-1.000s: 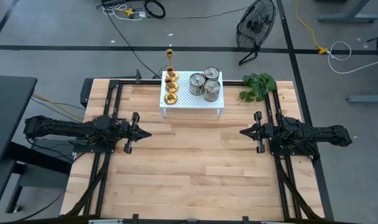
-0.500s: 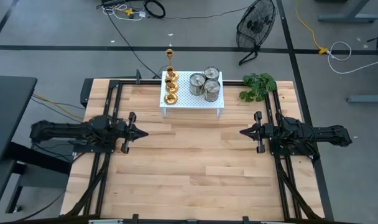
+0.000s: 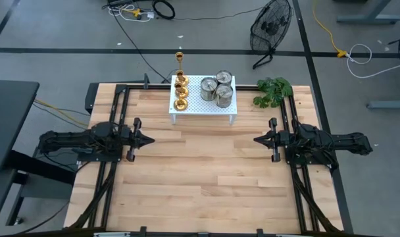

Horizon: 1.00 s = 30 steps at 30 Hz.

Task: Pick & Place candle stick holders
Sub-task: Return to Home Position

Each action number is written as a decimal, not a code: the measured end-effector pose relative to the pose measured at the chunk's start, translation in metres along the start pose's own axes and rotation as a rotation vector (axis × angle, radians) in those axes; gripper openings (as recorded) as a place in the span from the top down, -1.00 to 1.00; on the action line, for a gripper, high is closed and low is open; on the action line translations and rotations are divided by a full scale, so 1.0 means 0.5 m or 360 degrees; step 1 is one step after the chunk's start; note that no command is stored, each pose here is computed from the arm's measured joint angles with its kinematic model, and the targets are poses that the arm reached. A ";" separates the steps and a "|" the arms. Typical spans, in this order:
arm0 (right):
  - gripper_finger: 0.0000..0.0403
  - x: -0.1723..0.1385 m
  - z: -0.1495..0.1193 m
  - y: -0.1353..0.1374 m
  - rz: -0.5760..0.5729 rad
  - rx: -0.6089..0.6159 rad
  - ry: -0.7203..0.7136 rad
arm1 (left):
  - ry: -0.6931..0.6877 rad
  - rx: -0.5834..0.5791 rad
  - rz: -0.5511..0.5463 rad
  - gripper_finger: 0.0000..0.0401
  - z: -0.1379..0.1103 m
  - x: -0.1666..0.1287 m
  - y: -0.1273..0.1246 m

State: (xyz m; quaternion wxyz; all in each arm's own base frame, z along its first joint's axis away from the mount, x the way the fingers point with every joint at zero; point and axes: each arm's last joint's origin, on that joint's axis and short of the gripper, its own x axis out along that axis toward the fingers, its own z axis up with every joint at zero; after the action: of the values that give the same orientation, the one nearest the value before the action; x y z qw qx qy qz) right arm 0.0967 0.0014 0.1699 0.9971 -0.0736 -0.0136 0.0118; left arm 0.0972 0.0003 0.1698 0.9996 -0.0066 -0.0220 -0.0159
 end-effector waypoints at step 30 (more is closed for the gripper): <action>0.91 0.000 0.000 0.000 0.0000 0.0000 0.0000 | -0.0033 -0.0133 -0.0001 0.86 0.003 0.000 0.000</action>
State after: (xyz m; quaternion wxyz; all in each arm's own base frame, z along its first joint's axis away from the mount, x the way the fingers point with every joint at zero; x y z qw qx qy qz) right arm 0.0968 0.0014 0.1699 0.9971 -0.0736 -0.0135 0.0118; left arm 0.0972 0.0003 0.1715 0.9982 -0.0486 -0.0316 -0.0169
